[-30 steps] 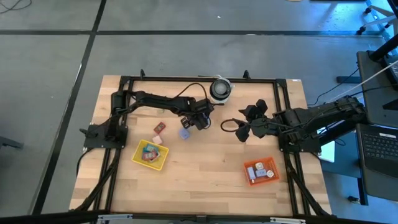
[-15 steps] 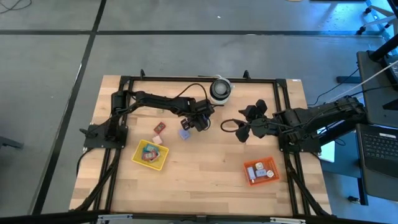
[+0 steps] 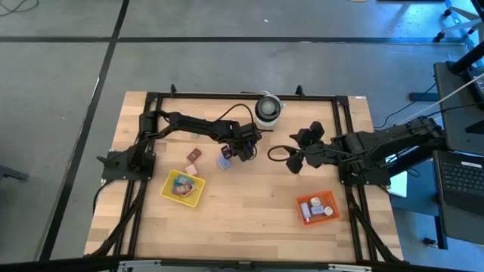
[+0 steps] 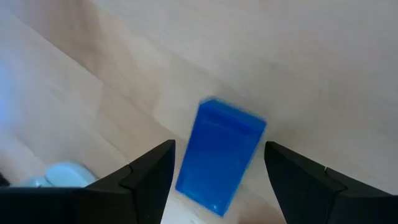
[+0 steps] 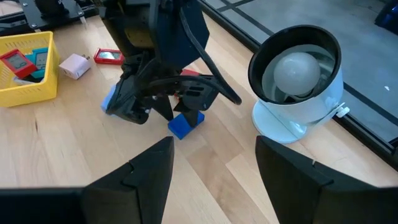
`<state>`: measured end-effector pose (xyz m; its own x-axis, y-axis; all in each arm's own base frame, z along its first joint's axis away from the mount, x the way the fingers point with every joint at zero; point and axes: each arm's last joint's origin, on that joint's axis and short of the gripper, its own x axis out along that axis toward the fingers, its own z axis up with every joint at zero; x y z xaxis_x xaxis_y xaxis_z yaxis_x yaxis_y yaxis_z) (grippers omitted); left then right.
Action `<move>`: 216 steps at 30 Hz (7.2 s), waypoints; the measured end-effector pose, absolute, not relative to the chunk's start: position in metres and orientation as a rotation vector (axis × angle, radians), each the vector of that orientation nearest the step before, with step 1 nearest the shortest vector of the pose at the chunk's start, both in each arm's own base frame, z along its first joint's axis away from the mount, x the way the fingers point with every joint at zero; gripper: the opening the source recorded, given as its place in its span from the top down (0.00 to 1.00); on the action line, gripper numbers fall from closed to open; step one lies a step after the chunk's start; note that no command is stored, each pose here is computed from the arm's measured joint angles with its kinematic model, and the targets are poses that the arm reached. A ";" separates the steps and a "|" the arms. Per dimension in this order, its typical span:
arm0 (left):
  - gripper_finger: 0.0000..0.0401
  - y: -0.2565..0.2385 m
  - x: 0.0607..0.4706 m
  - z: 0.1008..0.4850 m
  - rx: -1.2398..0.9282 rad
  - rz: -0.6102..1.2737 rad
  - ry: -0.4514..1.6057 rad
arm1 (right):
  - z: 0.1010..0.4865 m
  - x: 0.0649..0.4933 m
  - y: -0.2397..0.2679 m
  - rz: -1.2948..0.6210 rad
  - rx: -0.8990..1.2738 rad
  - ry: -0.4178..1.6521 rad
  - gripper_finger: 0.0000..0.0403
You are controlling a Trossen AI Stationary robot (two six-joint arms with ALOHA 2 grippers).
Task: Pick & Place Office items
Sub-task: Put the blue digital timer into the yellow bin
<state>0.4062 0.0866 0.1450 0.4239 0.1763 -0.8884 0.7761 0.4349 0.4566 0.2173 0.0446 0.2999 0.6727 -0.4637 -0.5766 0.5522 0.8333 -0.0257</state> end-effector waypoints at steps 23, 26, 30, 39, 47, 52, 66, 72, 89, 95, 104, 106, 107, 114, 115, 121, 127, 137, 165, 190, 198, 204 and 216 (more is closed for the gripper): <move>0.58 0.081 0.405 0.130 1.051 -0.566 1.134 | 0.297 0.219 0.046 -0.556 0.159 0.624 0.43; 0.59 0.080 0.405 0.129 1.054 -0.567 1.138 | 0.297 0.219 0.046 -0.556 0.158 0.624 0.43; 0.60 0.080 0.405 0.129 1.056 -0.565 1.141 | 0.297 0.219 0.046 -0.553 0.158 0.626 0.43; 0.58 0.078 0.405 0.129 1.079 -0.527 1.172 | 0.297 0.218 0.054 -0.521 0.148 0.627 0.43; 0.47 0.079 0.415 0.143 1.046 -0.449 1.184 | 0.297 0.218 0.054 -0.519 0.145 0.625 0.43; 0.45 0.079 0.418 0.147 1.054 -0.503 1.150 | 0.298 0.217 0.055 -0.519 0.146 0.624 0.43; 0.45 0.086 0.419 0.132 1.054 -0.578 1.160 | 0.297 0.217 0.055 -0.495 0.133 0.639 0.43; 0.46 0.086 0.418 0.132 0.995 -0.585 1.141 | 0.297 0.217 0.057 -0.475 0.117 0.649 0.43; 0.48 0.086 0.415 0.127 0.827 -0.556 1.180 | 0.297 0.215 0.065 -0.436 0.098 0.650 0.43; 0.56 0.082 0.413 0.127 0.778 -0.528 1.217 | 0.297 0.215 0.065 -0.435 0.099 0.649 0.43; 0.59 0.076 0.413 0.129 0.754 -0.496 1.257 | 0.299 0.215 0.071 -0.411 0.104 0.628 0.43; 0.59 0.076 0.415 0.131 0.744 -0.478 1.269 | 0.299 0.215 0.071 -0.408 0.105 0.624 0.43; 0.59 0.076 0.416 0.134 0.731 -0.469 1.273 | 0.299 0.215 0.071 -0.410 0.106 0.621 0.43; 0.62 0.081 0.428 0.162 0.599 -0.440 1.269 | 0.301 0.216 0.072 -0.410 0.115 0.603 0.43; 0.63 0.084 0.430 0.169 0.572 -0.430 1.253 | 0.301 0.216 0.072 -0.410 0.115 0.603 0.43; 0.63 0.105 0.431 0.198 0.452 -0.377 1.227 | 0.301 0.216 0.072 -0.410 0.116 0.602 0.43; 0.63 0.119 0.423 0.221 0.377 -0.326 1.258 | 0.302 0.216 0.070 -0.460 0.094 0.575 0.43; 0.63 0.118 0.387 0.308 0.183 -0.318 0.989 | 0.319 0.204 0.065 -0.449 0.116 0.485 0.43; 0.89 0.050 0.222 0.362 0.024 -0.110 0.489 | 0.342 0.209 0.068 -0.307 0.107 0.323 0.43; 0.58 0.056 0.225 0.362 0.056 0.101 0.436 | 0.329 0.208 0.041 -0.556 0.196 0.388 0.43; 0.51 0.059 0.225 0.367 0.072 0.319 0.407 | 0.308 0.224 0.029 -0.694 0.201 0.479 0.43; 0.48 0.060 0.217 0.374 0.084 0.440 0.372 | 0.282 0.244 0.017 -0.791 0.162 0.593 0.43; 0.48 0.044 0.141 0.337 0.011 0.512 -0.012 | 0.260 0.248 -0.018 -0.922 0.191 0.717 0.43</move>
